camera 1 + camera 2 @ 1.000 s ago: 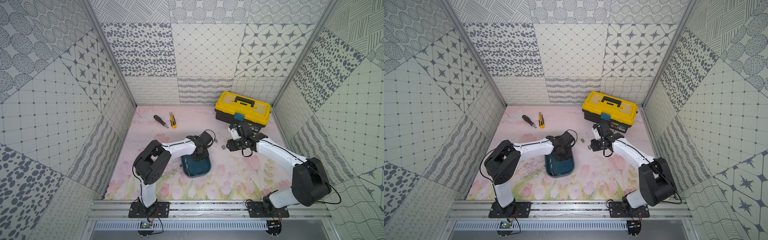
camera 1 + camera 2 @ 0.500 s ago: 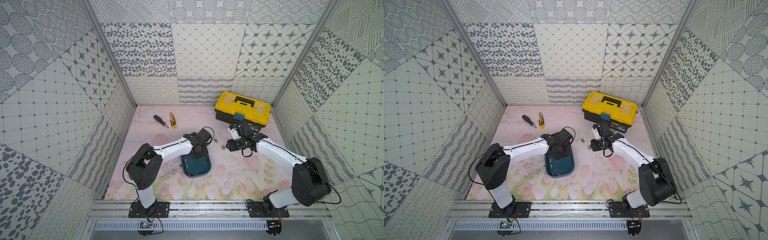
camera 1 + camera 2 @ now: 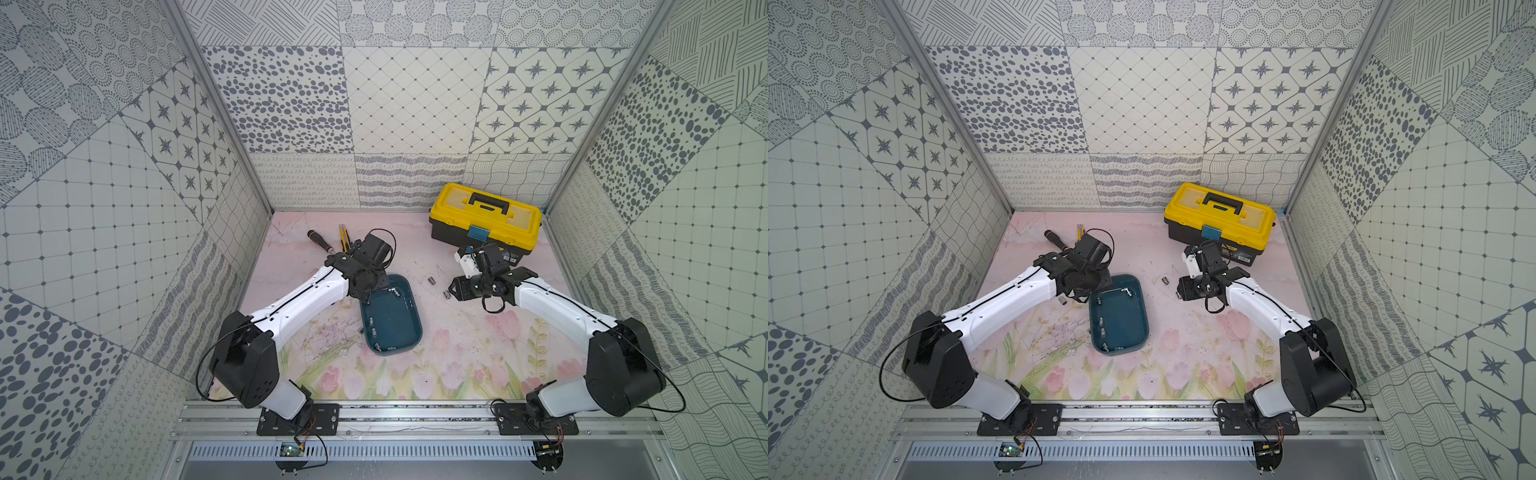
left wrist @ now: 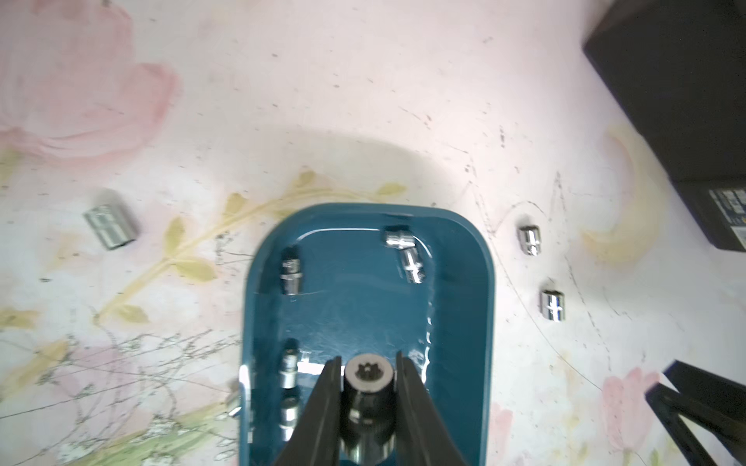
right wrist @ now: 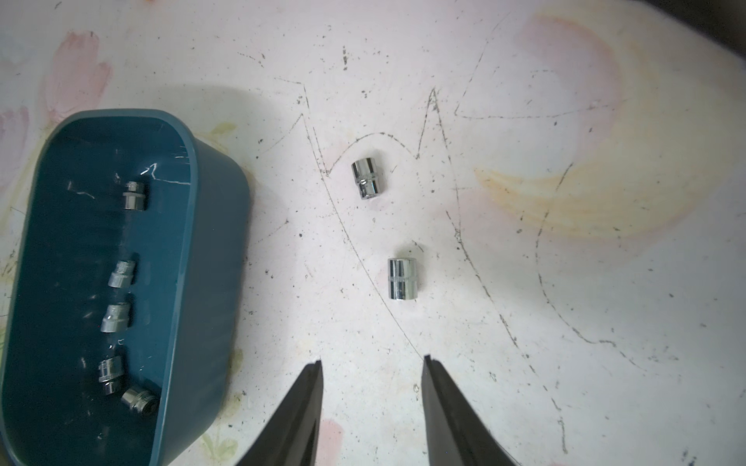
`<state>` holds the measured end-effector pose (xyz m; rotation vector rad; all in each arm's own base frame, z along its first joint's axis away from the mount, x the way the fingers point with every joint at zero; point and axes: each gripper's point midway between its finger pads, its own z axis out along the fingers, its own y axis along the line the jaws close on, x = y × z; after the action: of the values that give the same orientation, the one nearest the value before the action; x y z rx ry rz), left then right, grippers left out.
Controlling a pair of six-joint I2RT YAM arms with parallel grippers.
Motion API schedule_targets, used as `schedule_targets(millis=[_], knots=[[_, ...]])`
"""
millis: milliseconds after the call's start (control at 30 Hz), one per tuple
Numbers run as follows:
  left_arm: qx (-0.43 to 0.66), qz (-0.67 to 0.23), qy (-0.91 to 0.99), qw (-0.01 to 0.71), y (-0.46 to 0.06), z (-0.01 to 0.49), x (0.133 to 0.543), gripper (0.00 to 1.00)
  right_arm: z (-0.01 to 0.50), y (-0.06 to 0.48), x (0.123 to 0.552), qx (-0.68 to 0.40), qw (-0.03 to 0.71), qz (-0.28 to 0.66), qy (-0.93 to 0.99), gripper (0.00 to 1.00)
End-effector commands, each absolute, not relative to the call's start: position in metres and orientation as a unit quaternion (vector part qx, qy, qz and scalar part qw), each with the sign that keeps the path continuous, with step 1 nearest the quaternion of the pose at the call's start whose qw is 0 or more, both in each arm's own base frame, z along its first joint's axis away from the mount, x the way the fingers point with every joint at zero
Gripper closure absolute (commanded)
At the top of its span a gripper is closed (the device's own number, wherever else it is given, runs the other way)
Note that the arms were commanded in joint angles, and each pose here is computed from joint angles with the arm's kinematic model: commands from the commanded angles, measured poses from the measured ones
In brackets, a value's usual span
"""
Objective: Take out the socket from the storage box
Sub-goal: Pick up the socket head from the storage box, then place the socket head at the center of the board.
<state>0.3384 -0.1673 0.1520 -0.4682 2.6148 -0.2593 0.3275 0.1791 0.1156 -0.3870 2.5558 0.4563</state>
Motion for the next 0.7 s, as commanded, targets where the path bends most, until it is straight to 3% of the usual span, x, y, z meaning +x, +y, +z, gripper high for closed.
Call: schedule_targets(millis=[0,233,667], knots=[[-0.189,-0.039,0.957,0.218,-0.112,0.137,0.332,0.77,0.126,0.182,0.332,-0.139,0.277,0.181,0.933,0.55],[-0.245,-0.029,0.952,0.18,-0.077,0.096,0.336,0.78,0.13,0.184,0.331,-0.141,0.279,0.188,0.931,0.55],[-0.271,-0.027,0.952,0.138,-0.074,0.039,0.358,0.77,0.134,0.185,0.333,-0.144,0.283,0.189,0.929,0.55]])
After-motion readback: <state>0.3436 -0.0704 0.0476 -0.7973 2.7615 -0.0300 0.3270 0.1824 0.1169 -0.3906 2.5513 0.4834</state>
